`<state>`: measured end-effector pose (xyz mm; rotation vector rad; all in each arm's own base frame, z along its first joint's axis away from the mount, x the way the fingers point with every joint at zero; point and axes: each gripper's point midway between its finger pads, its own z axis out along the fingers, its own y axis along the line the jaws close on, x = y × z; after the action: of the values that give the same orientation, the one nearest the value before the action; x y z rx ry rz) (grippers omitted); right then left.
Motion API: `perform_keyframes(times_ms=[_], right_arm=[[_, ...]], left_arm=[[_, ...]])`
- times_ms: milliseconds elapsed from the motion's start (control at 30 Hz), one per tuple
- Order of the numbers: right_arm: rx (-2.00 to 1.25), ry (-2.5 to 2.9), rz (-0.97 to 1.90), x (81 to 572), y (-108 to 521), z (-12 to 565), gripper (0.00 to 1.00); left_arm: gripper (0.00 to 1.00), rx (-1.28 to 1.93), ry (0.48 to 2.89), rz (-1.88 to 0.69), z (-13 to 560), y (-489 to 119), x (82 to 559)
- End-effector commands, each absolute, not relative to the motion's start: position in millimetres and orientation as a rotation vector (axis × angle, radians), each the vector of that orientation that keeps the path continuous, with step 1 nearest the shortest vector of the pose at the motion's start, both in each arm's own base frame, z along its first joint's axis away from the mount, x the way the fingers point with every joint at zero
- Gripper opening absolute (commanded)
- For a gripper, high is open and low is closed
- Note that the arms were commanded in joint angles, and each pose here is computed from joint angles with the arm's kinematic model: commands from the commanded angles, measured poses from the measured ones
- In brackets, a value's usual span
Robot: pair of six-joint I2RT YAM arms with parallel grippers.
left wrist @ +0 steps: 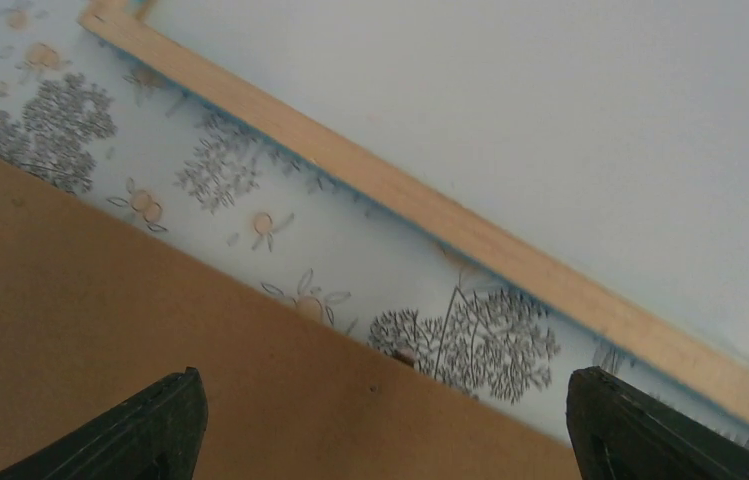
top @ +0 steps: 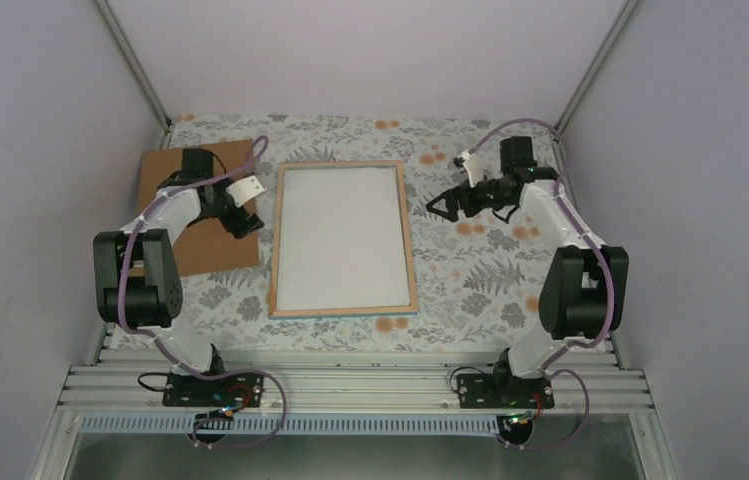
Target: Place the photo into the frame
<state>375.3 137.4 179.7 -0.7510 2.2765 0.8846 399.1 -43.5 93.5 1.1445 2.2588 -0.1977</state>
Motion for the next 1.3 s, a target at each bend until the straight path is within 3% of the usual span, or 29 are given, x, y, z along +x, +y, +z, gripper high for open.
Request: perform_keyframes(times_ms=[0,333,733,1267], right_arm=[[-0.810,2.288,0.921,367,145,167,0.99],[-0.832,2.340,1.034,356,150,144,1.00],[-0.831,2.374,1.141,347,152,130,1.00],[-0.705,2.466,1.093,347,105,102,1.00]], left_arm=[[0.89,1.373,2.176,-0.155,81,-39,383],[0.78,1.609,2.166,-0.225,43,-49,364],[0.75,1.917,2.083,-0.346,19,-70,337],[0.76,1.970,1.947,-0.433,15,-163,363]])
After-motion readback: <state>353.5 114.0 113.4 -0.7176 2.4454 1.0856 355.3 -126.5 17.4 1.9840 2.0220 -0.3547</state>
